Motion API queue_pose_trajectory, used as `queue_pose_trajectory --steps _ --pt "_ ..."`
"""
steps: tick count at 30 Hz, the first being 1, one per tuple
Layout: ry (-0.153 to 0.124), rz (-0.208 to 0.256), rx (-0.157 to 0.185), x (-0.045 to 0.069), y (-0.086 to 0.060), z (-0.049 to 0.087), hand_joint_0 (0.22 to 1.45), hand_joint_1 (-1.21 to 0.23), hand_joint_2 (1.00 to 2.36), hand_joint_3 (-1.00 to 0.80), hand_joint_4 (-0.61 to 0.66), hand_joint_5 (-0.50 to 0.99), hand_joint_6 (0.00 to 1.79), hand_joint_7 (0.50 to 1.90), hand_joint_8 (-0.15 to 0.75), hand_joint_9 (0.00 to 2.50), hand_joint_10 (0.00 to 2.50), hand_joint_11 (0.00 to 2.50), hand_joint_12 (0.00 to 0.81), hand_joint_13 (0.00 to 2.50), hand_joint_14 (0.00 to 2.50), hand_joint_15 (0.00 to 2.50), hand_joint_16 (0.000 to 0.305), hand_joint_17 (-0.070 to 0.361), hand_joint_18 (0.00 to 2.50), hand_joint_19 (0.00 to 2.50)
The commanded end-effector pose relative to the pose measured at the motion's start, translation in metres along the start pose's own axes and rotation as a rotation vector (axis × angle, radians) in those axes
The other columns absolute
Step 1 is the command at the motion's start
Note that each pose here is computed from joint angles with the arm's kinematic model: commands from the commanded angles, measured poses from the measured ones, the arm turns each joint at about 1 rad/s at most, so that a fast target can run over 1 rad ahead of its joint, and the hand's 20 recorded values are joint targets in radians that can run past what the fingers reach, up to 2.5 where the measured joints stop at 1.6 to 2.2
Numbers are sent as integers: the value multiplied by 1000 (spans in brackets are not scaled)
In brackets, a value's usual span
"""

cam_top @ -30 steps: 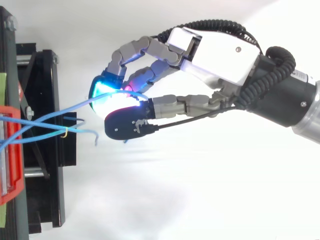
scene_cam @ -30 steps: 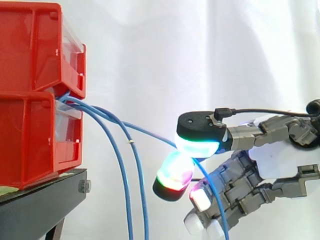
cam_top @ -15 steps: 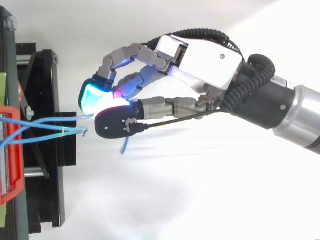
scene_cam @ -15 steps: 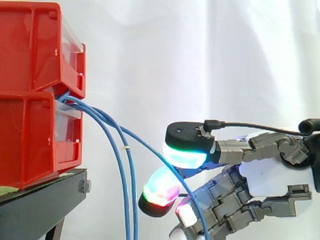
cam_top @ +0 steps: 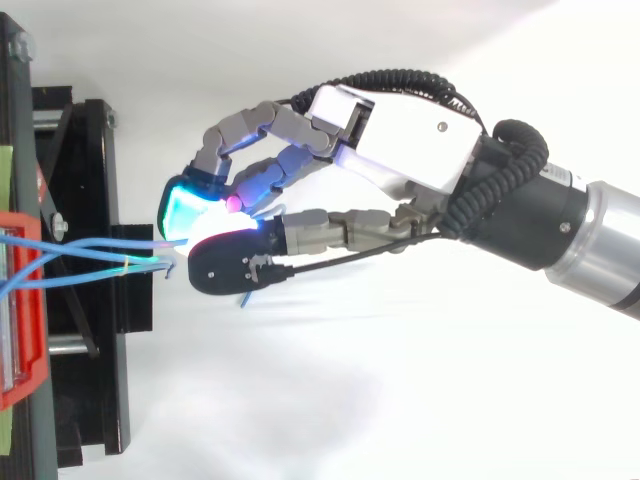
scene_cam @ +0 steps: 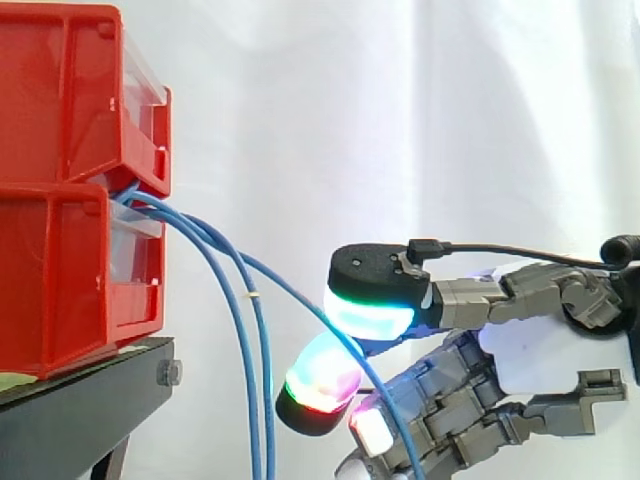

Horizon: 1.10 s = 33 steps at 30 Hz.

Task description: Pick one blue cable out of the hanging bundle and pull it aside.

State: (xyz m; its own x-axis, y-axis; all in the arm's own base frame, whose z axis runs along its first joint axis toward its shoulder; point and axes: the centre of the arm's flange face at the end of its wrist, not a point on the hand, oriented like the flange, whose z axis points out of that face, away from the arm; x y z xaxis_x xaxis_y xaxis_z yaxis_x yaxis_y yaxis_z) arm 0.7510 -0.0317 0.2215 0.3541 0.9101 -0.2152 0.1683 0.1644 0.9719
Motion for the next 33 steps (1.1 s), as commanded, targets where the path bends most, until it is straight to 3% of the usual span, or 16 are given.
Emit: queue_pose_trajectory --steps 1,13,28,33 --pt "7 -3 -2 7 1 -3 581 -688 1010 -377 76 -142 913 838 261 1030 26 762 333 759 22 507 52 118 649 488" --pt "26 -9 -8 23 4 -9 541 -682 1000 -500 90 -145 919 809 269 1111 28 877 327 920 26 637 54 122 677 480" --pt "29 2 -16 24 12 -8 590 -705 1021 -191 36 -122 962 849 272 1162 28 880 321 936 27 641 52 117 700 483" --pt "34 0 -2 24 16 -10 588 -724 1018 -151 24 -100 949 896 289 1193 27 864 343 959 26 623 57 129 741 466"
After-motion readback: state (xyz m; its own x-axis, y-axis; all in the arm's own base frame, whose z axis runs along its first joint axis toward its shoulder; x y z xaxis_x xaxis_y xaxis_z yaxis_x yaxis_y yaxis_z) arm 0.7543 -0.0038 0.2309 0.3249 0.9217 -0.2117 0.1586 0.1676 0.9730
